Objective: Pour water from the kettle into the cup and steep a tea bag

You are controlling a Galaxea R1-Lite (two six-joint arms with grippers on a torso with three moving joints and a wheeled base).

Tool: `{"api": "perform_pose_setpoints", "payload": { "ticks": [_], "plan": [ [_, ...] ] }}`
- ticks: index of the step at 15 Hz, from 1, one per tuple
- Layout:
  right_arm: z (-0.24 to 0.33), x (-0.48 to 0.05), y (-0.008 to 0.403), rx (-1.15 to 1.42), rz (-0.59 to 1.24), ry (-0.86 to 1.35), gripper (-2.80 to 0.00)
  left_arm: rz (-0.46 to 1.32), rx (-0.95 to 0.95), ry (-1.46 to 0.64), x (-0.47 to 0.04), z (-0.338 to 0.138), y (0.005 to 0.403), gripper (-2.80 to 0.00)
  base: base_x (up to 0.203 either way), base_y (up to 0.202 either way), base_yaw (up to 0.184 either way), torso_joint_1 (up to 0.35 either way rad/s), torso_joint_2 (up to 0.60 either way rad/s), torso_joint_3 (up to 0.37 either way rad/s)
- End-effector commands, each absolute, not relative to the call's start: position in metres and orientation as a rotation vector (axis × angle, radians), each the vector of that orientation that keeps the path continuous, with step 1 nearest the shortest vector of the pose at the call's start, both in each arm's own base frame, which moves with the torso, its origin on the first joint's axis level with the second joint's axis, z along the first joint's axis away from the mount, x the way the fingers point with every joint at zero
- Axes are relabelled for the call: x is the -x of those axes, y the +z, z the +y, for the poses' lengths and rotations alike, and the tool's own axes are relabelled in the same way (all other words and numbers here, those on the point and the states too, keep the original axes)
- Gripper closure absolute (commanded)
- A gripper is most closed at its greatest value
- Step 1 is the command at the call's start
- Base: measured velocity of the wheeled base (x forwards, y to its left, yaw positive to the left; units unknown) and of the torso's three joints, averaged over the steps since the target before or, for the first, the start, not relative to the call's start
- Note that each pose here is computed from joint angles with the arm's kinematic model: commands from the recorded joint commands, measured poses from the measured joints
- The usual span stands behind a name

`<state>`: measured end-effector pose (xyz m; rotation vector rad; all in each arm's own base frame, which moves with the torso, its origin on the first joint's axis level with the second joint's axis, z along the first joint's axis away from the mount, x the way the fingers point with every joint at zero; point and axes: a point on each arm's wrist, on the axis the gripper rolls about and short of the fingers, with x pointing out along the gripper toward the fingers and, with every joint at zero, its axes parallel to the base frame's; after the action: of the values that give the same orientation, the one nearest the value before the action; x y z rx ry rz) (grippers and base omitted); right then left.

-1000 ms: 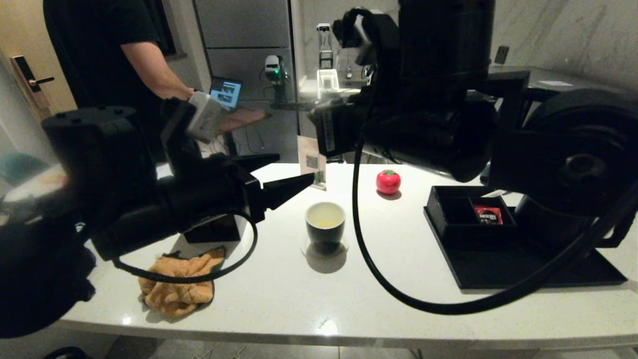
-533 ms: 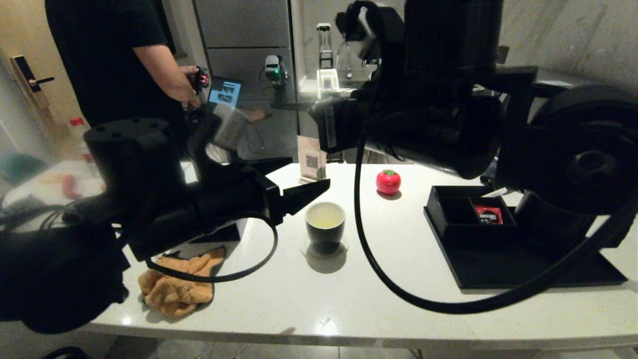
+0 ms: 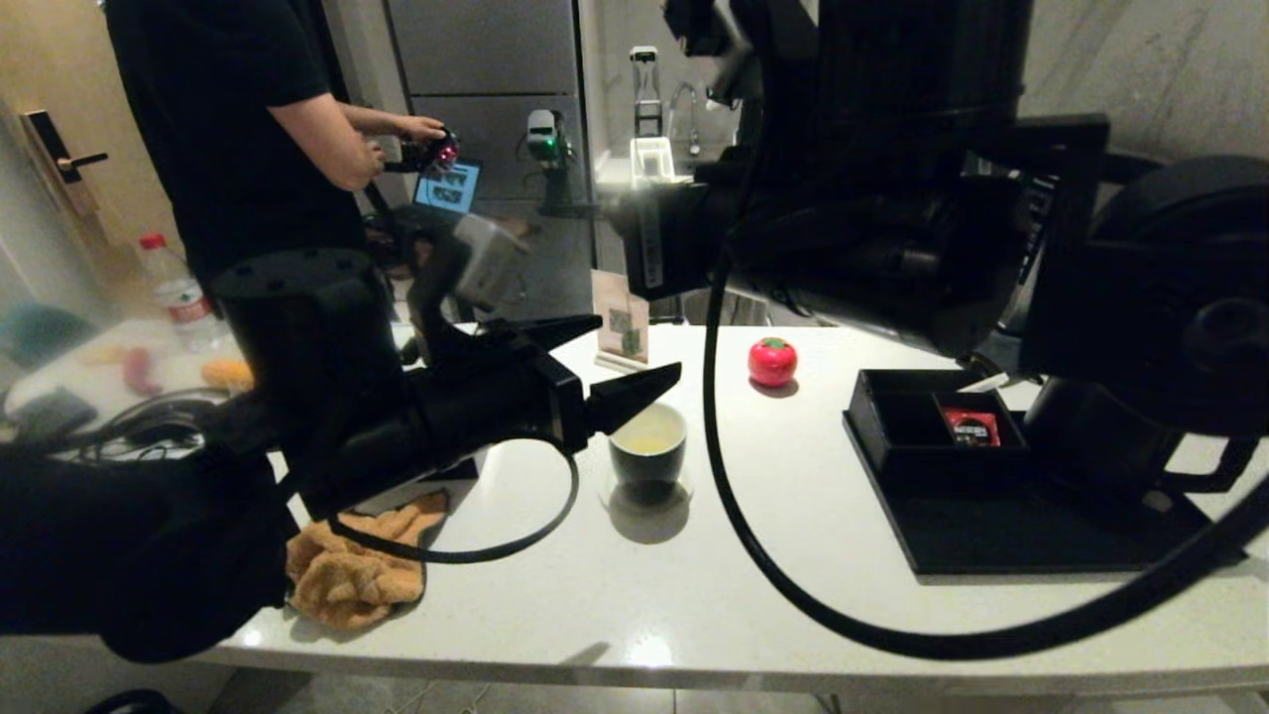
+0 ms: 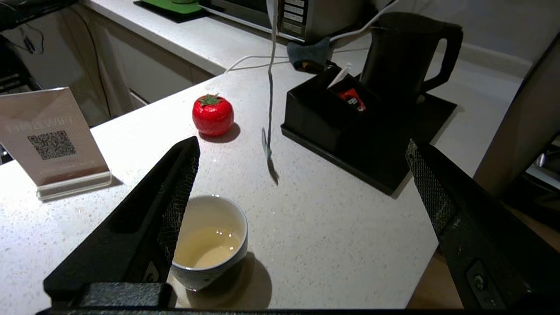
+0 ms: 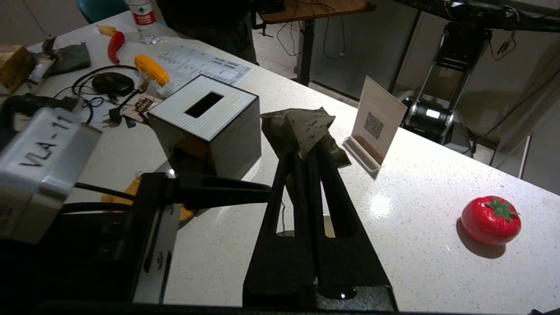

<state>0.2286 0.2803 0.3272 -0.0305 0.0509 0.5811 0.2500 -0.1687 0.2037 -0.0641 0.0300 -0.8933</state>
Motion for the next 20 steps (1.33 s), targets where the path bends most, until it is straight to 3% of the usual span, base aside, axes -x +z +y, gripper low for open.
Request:
{"api": "perform_pose_setpoints", "payload": {
  "ticks": [1,20],
  "plan": [
    [0.283,-0.225,0.327,0.032,0.052,0.592,0.00,0.028,0.065,-0.896,-0.251,-0.170,0.203,-2.80,0.000,0.000,0.000,0.000,0.00,0.000],
    [0.275,-0.213,0.325,0.043,0.067,0.605,0.00,0.011,0.082,-0.893,-0.258,-0.173,0.196,-2.80,0.000,0.000,0.000,0.000,0.00,0.000]
  ]
}}
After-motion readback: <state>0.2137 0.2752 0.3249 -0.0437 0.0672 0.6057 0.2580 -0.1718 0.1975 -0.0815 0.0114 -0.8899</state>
